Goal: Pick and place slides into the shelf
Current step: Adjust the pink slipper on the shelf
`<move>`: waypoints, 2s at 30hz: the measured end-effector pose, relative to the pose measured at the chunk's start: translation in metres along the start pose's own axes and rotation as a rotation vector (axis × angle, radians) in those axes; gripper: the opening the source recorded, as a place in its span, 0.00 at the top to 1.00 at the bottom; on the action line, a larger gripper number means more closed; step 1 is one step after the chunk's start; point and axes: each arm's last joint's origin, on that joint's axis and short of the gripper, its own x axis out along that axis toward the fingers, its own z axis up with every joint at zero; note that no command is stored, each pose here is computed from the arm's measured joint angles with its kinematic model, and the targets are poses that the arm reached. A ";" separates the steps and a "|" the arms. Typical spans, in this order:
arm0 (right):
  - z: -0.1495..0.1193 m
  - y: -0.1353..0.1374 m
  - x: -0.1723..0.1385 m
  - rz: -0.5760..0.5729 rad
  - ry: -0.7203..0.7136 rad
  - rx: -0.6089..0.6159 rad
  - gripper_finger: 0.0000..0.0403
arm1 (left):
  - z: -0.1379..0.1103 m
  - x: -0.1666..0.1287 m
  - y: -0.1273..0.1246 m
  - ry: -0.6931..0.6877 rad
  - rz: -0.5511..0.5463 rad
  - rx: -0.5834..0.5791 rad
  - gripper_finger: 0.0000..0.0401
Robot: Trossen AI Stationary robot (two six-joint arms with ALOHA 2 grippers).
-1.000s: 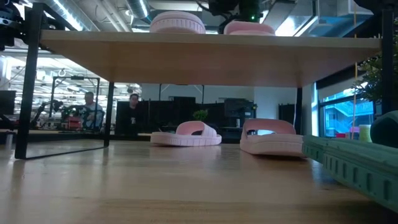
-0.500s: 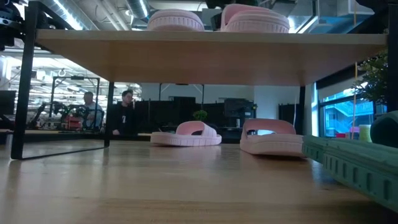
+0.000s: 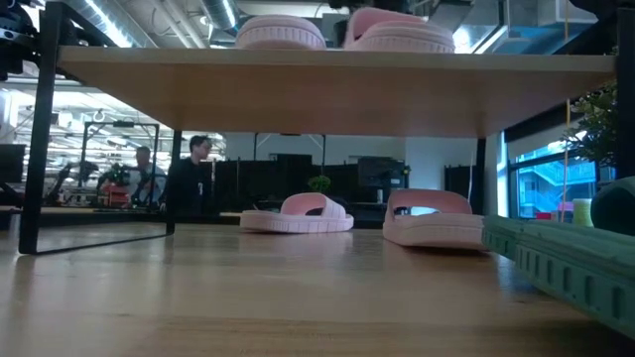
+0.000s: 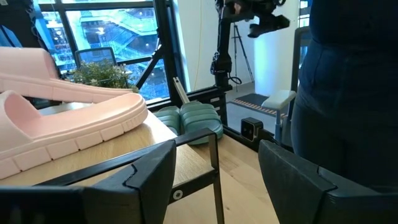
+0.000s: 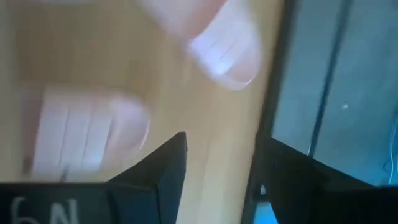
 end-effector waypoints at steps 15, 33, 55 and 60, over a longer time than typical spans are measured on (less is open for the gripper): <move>0.009 -0.008 0.000 -0.108 -0.078 0.093 0.53 | 0.000 0.000 0.000 0.000 0.000 0.000 0.45; 0.008 0.027 -0.010 0.028 -0.003 0.053 0.53 | 0.000 0.000 0.000 0.000 0.003 0.051 0.45; 0.011 0.036 -0.012 0.135 -0.039 0.056 0.53 | 0.000 0.000 0.000 0.000 0.003 0.050 0.45; 0.017 0.033 -0.012 0.106 -0.105 0.079 0.53 | 0.000 0.000 0.000 0.000 0.003 0.050 0.45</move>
